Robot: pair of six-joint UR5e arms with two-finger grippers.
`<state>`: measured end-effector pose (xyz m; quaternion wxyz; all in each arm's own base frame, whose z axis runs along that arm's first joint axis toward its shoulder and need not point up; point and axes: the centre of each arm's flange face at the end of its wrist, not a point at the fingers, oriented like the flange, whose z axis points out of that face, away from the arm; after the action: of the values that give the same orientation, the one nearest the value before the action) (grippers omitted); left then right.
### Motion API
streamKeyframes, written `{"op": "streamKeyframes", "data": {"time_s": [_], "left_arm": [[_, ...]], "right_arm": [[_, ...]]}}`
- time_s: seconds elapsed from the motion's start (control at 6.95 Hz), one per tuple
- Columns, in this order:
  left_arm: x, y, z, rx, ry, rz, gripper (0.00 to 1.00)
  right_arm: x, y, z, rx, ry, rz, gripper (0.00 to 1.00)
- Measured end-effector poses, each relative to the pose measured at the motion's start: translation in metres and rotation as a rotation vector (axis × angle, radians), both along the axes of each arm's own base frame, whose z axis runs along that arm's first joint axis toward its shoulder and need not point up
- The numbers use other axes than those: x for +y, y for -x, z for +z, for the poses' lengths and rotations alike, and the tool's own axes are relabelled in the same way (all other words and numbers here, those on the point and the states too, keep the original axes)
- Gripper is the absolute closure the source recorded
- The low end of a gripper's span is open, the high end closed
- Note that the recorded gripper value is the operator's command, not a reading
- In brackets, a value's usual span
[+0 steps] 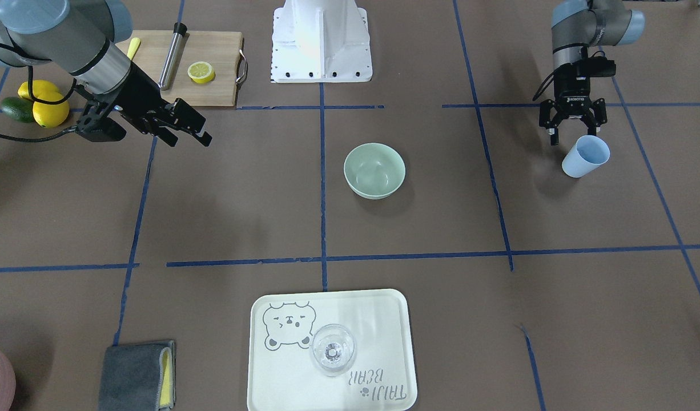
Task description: Pour ice into bowl
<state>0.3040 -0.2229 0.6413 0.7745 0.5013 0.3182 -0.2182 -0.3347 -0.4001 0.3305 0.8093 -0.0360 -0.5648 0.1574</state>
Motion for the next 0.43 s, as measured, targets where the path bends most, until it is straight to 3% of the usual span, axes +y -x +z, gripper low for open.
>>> {"op": "streamKeyframes", "data": {"time_s": [0.43], "left_arm": [[-0.0034, -0.0026, 0.0162, 0.009, -0.051, -0.070, 0.02]], "right_arm": [[-0.0001, -0.0013, -0.0005, -0.001, -0.001, 0.002, 0.00]]}}
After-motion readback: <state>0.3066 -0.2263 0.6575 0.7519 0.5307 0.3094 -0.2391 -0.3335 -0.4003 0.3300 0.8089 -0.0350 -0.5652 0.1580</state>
